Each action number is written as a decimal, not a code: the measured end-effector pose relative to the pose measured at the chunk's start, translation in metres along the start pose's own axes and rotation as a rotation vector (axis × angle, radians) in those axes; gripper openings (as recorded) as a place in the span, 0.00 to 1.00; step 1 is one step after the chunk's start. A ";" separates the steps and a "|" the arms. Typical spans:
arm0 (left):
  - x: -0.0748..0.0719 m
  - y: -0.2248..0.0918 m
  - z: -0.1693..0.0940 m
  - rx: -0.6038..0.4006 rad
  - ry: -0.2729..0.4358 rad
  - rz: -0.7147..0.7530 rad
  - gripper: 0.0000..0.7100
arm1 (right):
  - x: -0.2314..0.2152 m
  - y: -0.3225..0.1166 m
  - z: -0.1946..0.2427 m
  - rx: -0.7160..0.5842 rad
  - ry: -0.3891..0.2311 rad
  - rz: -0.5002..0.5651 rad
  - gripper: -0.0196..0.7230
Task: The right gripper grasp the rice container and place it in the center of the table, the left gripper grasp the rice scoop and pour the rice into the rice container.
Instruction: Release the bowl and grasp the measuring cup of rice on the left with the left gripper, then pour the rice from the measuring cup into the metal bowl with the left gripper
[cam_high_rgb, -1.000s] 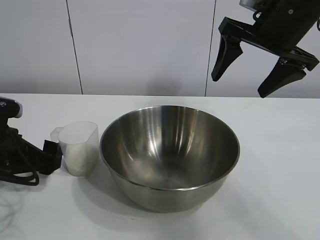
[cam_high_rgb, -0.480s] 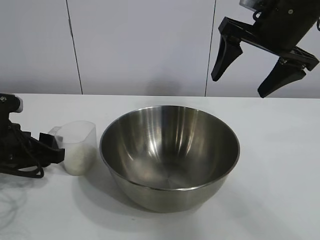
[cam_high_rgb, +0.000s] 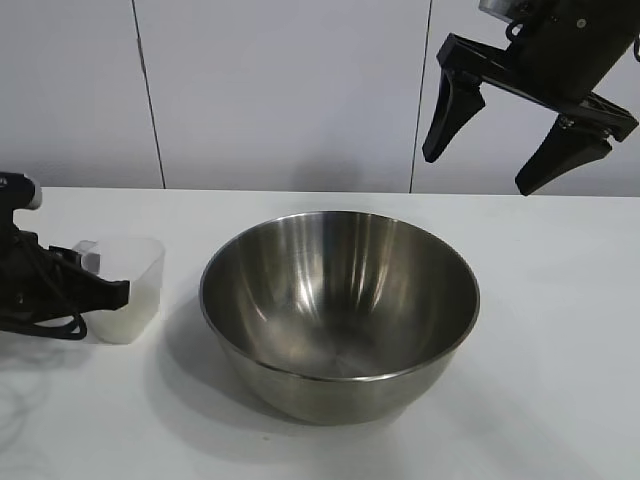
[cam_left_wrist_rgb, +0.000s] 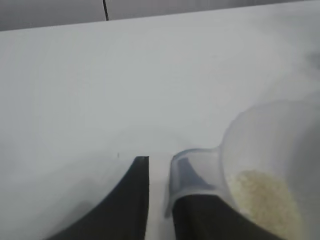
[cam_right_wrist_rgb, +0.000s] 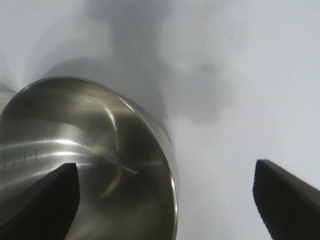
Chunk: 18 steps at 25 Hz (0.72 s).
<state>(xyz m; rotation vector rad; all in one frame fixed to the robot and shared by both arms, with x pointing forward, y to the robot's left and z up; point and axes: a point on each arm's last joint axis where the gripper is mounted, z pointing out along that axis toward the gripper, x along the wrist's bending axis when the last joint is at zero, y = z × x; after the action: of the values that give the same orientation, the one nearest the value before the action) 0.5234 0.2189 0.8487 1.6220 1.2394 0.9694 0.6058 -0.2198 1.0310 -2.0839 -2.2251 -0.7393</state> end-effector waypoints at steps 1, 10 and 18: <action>0.000 0.001 0.000 -0.004 0.001 0.005 0.03 | 0.000 0.000 0.000 0.000 0.001 0.000 0.90; -0.004 0.015 -0.003 -0.047 -0.047 0.029 0.01 | 0.000 0.000 0.000 0.000 0.001 0.000 0.90; 0.000 0.070 -0.019 -0.137 -0.043 0.163 0.01 | 0.000 0.000 0.000 -0.002 0.000 0.000 0.90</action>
<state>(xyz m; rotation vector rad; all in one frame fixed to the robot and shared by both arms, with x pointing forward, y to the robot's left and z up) 0.5271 0.2117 0.9206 1.6456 1.0010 1.0901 0.6060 -0.2198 1.0310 -2.0850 -2.2249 -0.7423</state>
